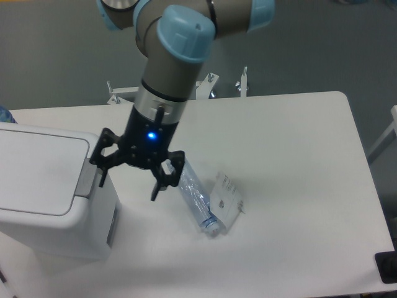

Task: Open the trash can
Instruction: 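Move the gripper over to the trash can lid's raised tab, then push the gripper against the lid tab to flip the lid open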

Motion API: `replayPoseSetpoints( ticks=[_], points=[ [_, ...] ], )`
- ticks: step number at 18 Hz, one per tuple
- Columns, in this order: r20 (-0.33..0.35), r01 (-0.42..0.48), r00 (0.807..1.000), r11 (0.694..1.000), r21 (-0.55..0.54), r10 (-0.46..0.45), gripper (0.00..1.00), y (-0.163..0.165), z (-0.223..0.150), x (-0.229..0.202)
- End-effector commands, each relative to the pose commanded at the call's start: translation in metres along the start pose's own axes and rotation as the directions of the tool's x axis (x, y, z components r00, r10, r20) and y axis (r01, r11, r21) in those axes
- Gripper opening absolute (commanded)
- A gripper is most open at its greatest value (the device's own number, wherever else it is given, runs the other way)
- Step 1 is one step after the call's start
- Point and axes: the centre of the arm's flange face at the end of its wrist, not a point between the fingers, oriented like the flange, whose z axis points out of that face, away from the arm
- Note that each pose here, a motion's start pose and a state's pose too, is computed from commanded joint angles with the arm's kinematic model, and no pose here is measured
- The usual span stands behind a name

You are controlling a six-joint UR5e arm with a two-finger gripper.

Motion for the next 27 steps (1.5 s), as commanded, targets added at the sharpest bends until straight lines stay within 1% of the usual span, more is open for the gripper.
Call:
replayPoseSetpoints(
  ticks=[13, 20, 27],
  points=[
    [-0.007, -0.003, 1.000, 1.000, -0.020, 0.003, 1.00, 0.002, 0.012, 0.005],
    [-0.011, 0.011, 1.000, 0.999, -0.033, -0.012, 1.00, 0.004, 0.020, 0.006],
    [-0.011, 0.010, 1.000, 0.999, -0.033, -0.010, 1.00, 0.003, 0.020, 0.005]
  ],
)
